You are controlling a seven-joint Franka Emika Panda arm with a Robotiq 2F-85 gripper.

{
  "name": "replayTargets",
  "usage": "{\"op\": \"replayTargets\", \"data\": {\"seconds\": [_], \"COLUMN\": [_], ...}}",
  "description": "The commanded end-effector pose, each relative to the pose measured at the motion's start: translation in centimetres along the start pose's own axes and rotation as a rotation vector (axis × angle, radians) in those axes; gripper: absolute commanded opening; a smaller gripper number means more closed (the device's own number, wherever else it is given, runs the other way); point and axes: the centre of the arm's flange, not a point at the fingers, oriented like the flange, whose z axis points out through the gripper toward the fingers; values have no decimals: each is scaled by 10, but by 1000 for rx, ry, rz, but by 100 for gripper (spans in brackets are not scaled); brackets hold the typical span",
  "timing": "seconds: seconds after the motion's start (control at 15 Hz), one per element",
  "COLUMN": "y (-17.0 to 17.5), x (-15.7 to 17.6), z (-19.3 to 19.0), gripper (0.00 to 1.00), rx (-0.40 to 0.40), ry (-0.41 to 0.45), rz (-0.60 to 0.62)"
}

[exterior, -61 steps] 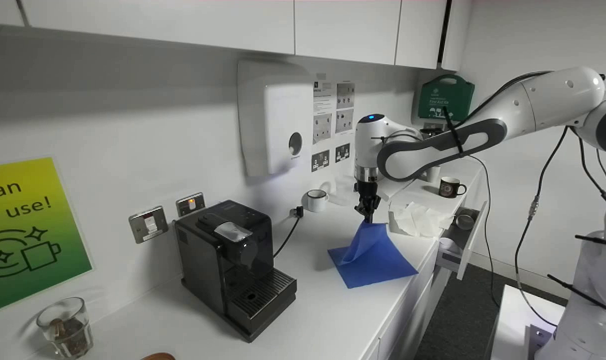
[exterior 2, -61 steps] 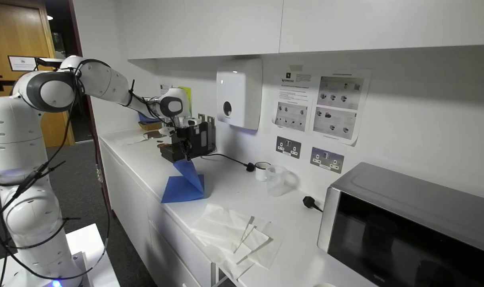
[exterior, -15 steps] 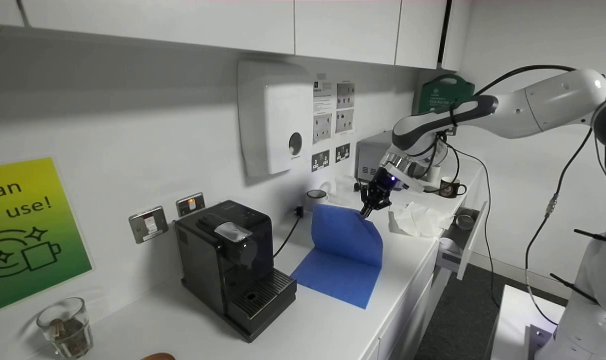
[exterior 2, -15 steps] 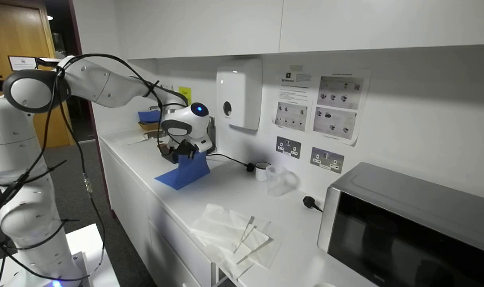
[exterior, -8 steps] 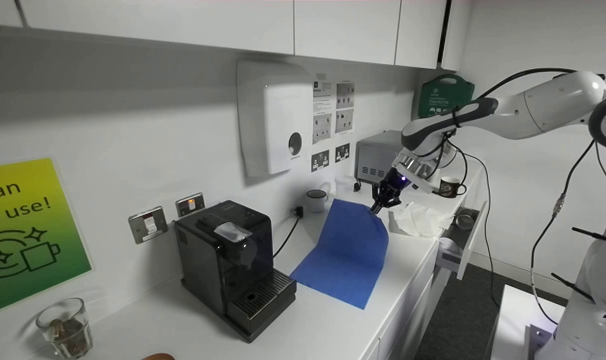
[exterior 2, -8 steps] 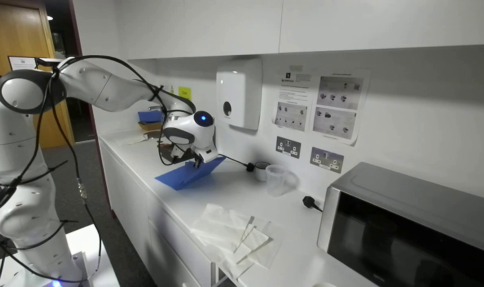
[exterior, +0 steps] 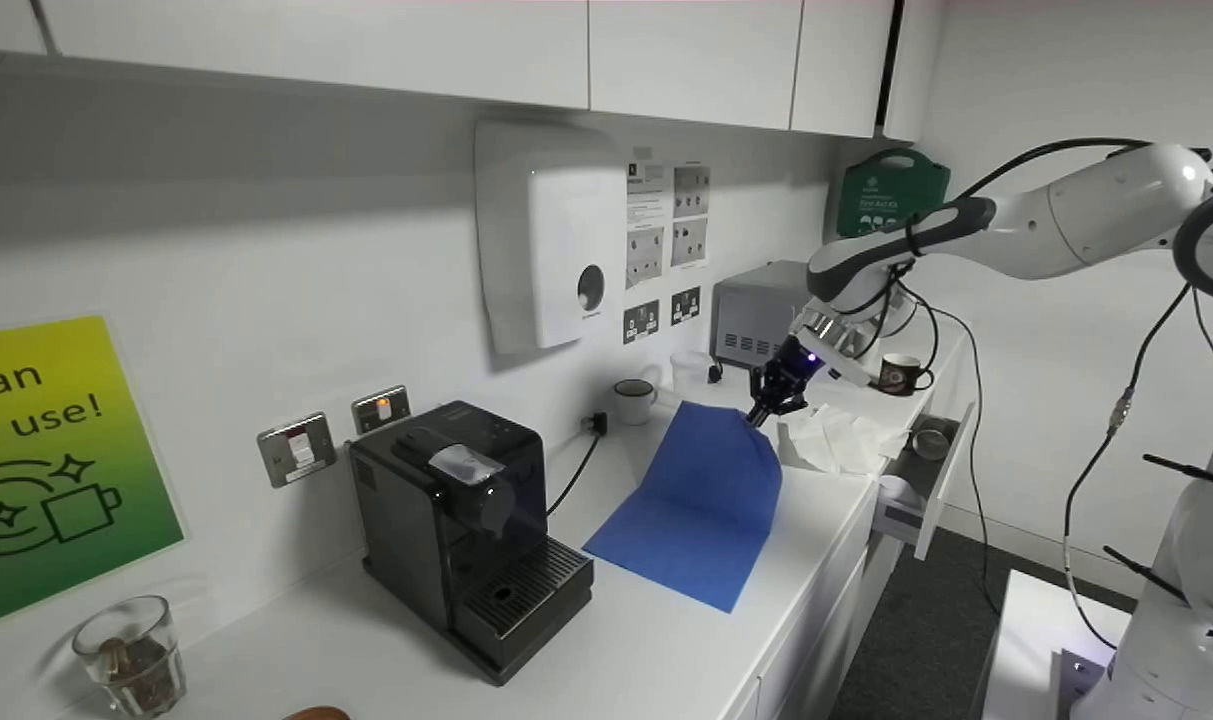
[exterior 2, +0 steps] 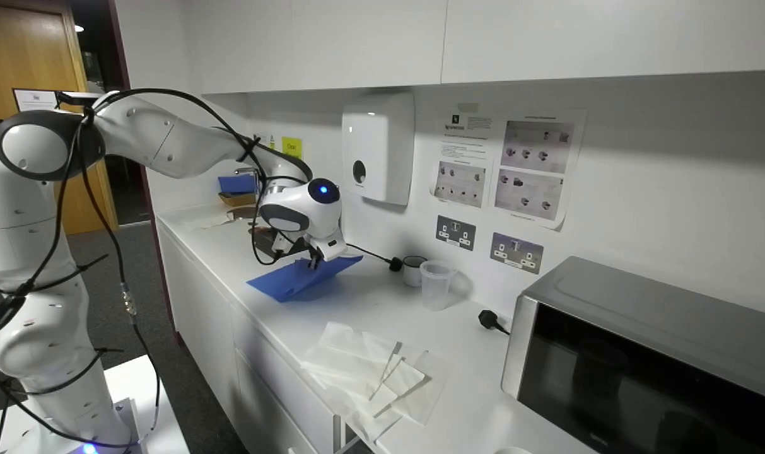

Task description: Unfold the blue placemat, place the white napkins on the mat then fold the mat in half

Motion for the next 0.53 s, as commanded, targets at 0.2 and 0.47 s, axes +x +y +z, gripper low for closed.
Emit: {"op": "replayTargets", "data": {"seconds": [0.2, 0.47], "y": [-9, -13], "x": [-6, -10], "z": [6, 10], "gripper": [0, 32], "rx": [-19, -41], "ry": [-7, -13], "rz": [-20, -27]}}
